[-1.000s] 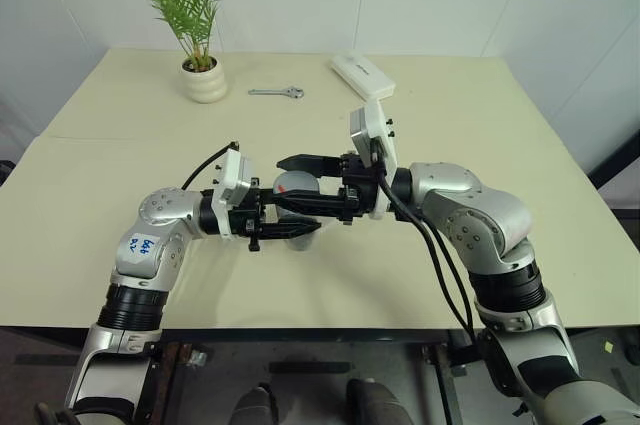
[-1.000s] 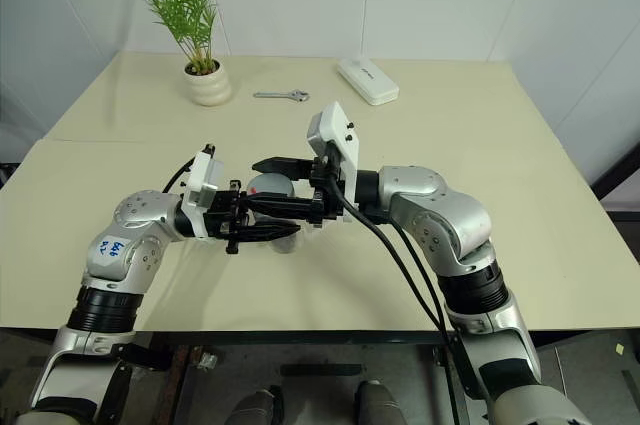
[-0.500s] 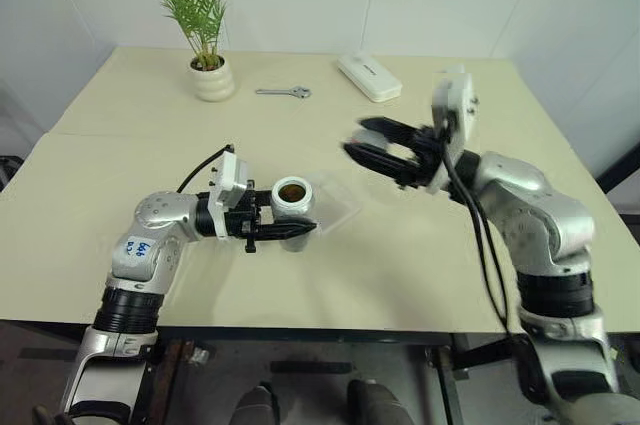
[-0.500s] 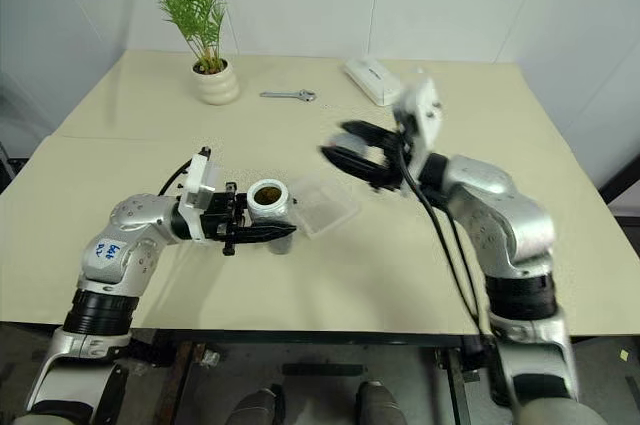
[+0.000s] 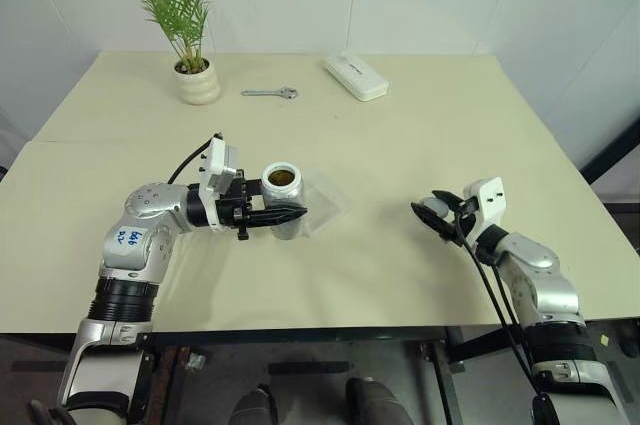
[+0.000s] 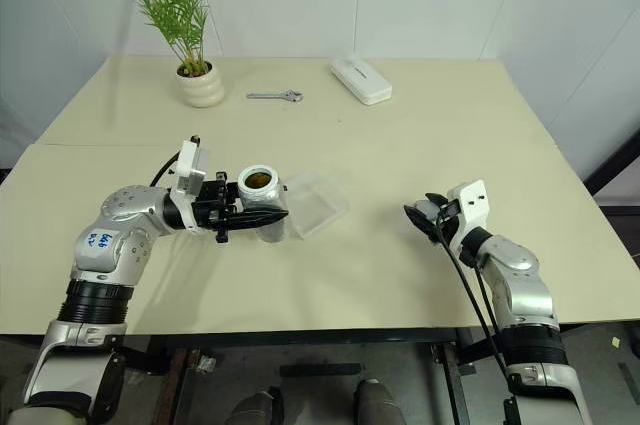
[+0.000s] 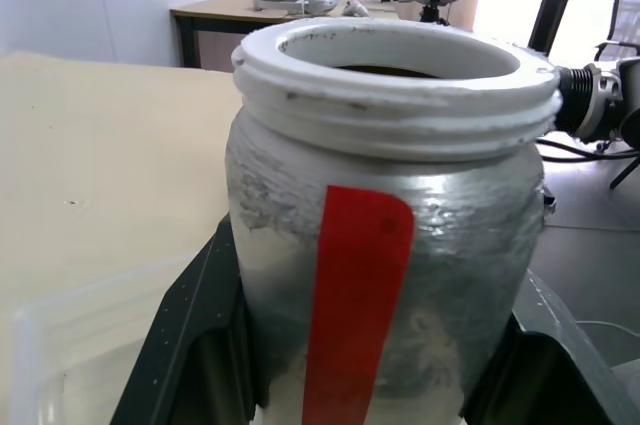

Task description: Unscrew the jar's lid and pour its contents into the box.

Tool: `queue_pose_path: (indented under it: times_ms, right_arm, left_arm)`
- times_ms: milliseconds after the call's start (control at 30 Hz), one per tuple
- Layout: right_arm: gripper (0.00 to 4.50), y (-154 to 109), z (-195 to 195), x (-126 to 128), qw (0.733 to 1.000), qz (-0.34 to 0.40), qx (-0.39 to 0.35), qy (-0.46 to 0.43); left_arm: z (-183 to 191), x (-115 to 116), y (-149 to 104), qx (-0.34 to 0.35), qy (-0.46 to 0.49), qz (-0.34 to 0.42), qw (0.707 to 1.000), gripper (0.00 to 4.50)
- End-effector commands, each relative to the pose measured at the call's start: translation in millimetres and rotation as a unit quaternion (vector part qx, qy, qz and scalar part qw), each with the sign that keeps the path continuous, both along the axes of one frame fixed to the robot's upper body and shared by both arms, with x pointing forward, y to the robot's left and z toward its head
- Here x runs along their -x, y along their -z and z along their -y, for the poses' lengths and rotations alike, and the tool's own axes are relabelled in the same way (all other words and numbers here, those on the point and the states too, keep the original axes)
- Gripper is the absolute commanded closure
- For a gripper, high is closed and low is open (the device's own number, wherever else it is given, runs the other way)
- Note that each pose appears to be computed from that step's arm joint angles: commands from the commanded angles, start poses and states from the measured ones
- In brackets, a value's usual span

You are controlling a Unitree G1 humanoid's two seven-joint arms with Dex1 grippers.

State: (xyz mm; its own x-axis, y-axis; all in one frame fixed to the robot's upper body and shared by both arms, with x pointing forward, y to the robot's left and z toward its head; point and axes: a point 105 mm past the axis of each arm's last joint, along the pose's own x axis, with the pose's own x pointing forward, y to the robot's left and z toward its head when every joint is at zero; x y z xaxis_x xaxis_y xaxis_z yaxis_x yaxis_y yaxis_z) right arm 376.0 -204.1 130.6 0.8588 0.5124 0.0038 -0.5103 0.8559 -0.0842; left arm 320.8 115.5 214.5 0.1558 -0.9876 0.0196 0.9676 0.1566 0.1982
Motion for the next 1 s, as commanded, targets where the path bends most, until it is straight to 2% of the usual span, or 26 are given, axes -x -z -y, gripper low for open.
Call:
queue_pose_path:
  times_ms: [33, 67, 167, 333, 433, 500, 733, 867, 1000]
  right_arm:
    - [1.21, -11.2, 9.2, 4.9, 1.000, 0.022, -0.019, 0.009]
    - [0.93, -11.6, 8.9, 6.6, 1.000, 0.023, -0.018, 0.006]
    - [0.02, -39.1, 2.1, 13.6, 0.998, 0.050, -0.030, -0.022]
    - [0.02, -65.3, -18.4, 27.7, 0.994, 0.069, -0.012, -0.080]
    - [0.02, -83.6, -58.4, 50.9, 0.982, 0.073, 0.018, -0.175]
    - [0.02, -86.9, -75.4, 62.1, 0.974, 0.068, 0.035, -0.215]
    - [0.02, -95.1, -117.9, 77.7, 0.957, 0.061, 0.064, -0.277]
    - [0.02, -93.1, -119.5, 77.9, 0.958, 0.060, 0.075, -0.271]
    - [0.02, -85.7, -112.7, 78.1, 0.962, 0.047, 0.072, -0.258]
  left_arm:
    - [4.6, 0.8, -14.2, 0.014, 0.014, 0.020, 1.000, 2.57]
    - [4.8, 0.5, -14.7, 0.015, 0.014, 0.021, 1.000, 2.57]
    - [5.5, -4.3, -18.6, 0.027, 0.005, 0.018, 0.999, 2.57]
    - [4.1, -10.0, -22.4, 0.036, -0.006, 0.021, 0.999, 2.57]
    - [-0.9, -23.1, -28.6, 0.034, -0.040, 0.035, 0.998, 2.57]
    - [-3.2, -28.8, -30.1, 0.026, -0.051, 0.047, 0.997, 2.57]
    - [-13.9, -57.5, -36.5, -0.010, -0.111, 0.083, 0.990, 2.57]
    - [-17.1, -80.0, -36.3, -0.100, -0.163, 0.122, 0.974, 2.57]
    - [-4.3, -79.5, -43.6, -0.165, -0.152, 0.219, 0.950, 2.57]
